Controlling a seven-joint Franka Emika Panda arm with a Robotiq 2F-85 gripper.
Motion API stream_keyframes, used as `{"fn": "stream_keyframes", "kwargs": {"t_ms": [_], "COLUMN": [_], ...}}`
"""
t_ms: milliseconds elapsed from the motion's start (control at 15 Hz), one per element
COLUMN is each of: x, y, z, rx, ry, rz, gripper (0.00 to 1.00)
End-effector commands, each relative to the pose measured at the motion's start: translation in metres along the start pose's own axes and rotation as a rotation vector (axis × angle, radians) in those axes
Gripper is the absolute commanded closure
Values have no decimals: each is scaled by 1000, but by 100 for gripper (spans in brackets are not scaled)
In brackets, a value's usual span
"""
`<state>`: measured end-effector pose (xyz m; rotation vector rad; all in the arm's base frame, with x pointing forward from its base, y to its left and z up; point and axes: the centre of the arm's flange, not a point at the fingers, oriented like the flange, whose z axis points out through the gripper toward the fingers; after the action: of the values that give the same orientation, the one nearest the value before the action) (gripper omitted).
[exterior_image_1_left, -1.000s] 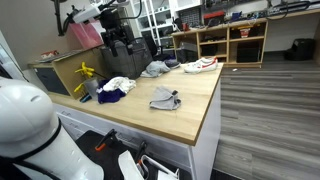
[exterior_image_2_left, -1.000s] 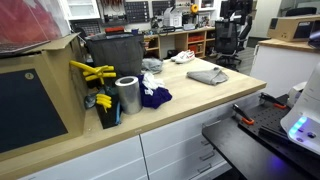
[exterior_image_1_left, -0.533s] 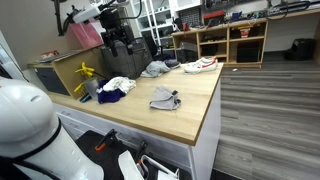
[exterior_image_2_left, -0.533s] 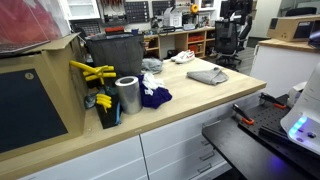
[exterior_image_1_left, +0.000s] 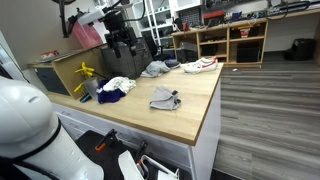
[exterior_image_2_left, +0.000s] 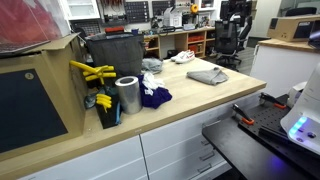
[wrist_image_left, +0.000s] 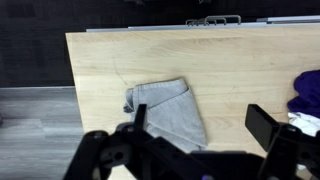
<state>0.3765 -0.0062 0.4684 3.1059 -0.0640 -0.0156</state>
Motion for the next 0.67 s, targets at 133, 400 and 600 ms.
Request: {"fn": "stream_keyframes", "kwargs": {"t_ms": [133,400,600], "x": [70,108,135], "y": [26,49,56], "z": [16,37,57], "rx": [-13,-6,10], "ry": [33,28,-3], "rz": [23,29,-6], "gripper": [0,0,0]}}
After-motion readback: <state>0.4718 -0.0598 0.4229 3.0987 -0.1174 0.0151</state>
